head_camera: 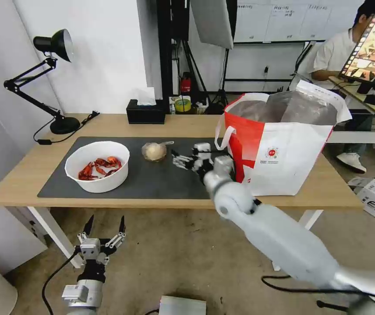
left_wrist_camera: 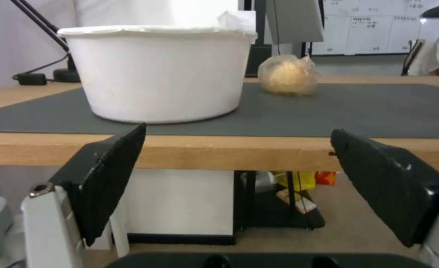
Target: Pick up the trash from the table and place it into the takeout bag.
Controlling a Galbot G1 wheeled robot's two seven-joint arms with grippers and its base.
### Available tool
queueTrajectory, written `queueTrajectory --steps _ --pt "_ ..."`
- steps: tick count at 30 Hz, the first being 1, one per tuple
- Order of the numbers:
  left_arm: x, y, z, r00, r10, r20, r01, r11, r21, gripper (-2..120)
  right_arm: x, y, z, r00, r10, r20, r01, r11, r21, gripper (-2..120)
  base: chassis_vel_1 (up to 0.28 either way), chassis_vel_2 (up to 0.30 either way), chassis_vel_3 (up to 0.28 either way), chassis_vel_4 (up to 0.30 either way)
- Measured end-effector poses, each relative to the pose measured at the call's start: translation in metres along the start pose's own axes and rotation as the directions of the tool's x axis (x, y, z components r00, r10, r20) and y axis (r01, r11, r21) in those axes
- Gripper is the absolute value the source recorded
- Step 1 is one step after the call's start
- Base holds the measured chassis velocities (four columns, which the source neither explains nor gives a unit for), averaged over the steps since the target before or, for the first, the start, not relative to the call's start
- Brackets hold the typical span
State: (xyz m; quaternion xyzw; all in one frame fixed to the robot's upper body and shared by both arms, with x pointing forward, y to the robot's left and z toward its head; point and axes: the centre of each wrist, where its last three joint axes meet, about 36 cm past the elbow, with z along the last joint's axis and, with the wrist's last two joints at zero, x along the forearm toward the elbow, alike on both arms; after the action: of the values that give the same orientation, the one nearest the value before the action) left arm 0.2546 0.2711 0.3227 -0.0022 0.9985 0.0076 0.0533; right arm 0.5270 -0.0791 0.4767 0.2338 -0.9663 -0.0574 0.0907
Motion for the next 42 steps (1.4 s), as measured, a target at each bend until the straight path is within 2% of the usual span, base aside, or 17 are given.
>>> queueTrajectory --steps 9,12,18,25,42 --pt "-0.002 0.002 0.000 1.000 -0.009 0.005 0.009 1.000 -0.001 100 -0.048 0.008 0.011 0.998 0.025 -0.058 -0.024 0.999 0.023 100 0.000 0.000 0.000 0.000" --pt "-0.002 0.005 0.000 1.000 -0.017 0.005 0.017 1.000 0.001 100 -0.083 0.016 0.020 0.996 0.027 -0.084 -0.023 0.998 0.055 100 0.000 0.000 0.000 0.000" --pt "-0.004 0.006 0.000 1.000 -0.026 0.010 0.026 1.000 0.015 100 -0.110 0.030 0.022 0.995 0.013 -0.100 -0.004 0.997 0.083 100 0.000 0.000 0.000 0.000" --pt "-0.006 0.007 0.002 1.000 -0.028 0.011 0.028 0.999 0.017 100 -0.131 0.043 0.028 0.994 0.001 -0.111 0.012 0.994 0.112 100 0.000 0.000 0.000 0.000" --pt "-0.005 0.009 0.003 1.000 -0.027 0.009 0.027 1.000 0.014 100 -0.159 0.040 0.051 0.991 0.050 -0.126 -0.023 0.978 0.205 99 0.000 0.000 0.000 0.000"
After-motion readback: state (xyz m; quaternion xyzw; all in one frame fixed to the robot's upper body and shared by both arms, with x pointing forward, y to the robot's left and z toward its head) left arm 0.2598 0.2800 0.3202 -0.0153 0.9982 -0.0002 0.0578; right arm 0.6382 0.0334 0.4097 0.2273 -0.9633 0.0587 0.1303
